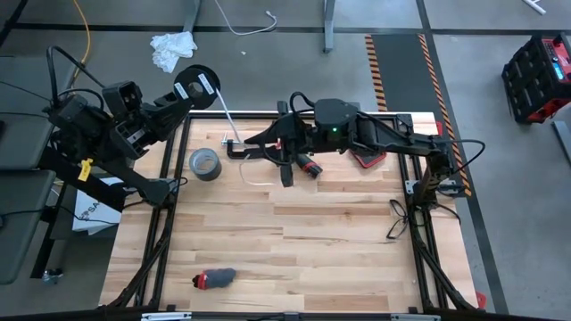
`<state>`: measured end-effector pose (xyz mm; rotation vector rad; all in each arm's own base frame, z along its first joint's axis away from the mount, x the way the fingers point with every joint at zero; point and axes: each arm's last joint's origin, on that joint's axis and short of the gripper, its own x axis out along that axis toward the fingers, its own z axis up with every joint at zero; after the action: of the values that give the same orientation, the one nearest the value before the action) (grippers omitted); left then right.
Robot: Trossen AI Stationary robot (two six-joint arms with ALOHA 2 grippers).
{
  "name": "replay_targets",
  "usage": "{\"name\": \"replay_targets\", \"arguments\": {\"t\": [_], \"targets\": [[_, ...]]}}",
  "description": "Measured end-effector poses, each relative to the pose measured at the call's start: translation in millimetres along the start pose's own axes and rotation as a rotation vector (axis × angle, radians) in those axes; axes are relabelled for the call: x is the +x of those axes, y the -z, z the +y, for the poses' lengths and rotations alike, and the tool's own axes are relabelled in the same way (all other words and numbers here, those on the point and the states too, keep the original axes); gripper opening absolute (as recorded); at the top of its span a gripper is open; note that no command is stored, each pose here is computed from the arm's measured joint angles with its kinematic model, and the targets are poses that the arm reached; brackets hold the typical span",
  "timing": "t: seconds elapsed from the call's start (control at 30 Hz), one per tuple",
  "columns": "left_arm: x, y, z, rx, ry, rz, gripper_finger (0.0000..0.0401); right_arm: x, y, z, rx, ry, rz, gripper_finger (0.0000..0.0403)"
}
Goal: Coil cords
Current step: Coil the white cable wire into the black spool
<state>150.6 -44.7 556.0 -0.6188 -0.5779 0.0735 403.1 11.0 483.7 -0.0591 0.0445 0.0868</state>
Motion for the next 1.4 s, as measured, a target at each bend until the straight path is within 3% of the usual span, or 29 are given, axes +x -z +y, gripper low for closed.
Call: {"name": "replay_targets", "arguments": {"t": [0.57, 0.63, 0.77, 0.83, 0.97, 1.17, 1.4], "targets": [[2.2, 3.8, -0.2, -0.003, -0.003, 0.009, 0.0000, 0.1, -0.1, -0.9, -0.001, 0.027, -0.001, 0.0085], [1.9, 3.3, -0.2, -0.004, -0.002, 0.007, 0.0000, 0.1, 0.6, -0.8, -0.006, 0.026, 0.006, 0.0073], [2.0, 3.4, -0.2, -0.006, -0.003, 0.006, 0.0000, 0.1, 1.9, -0.6, -0.009, 0.025, 0.020, 0.0013], [2.7, 4.2, -0.3, -0.020, -0.003, 0.006, 0.0000, 0.3, 0.5, 2.1, -0.019, 0.029, 0.007, 0.0009], [8.3, 12.5, -1.0, -0.097, -0.006, 0.012, 0.0000, 3.1, -7.0, 12.0, -0.031, 0.016, -0.084, 0.0004], [21.7, 34.5, -3.2, -0.357, 0.013, 0.050, 0.0000, 10.1, -8.2, 24.2, -0.051, -0.018, -0.147, 0.0002], [30.3, 50.5, -2.8, -0.486, -0.016, 0.064, 0.0000, 14.7, -8.8, 30.4, -0.090, -0.012, -0.190, 0.0001]]}}
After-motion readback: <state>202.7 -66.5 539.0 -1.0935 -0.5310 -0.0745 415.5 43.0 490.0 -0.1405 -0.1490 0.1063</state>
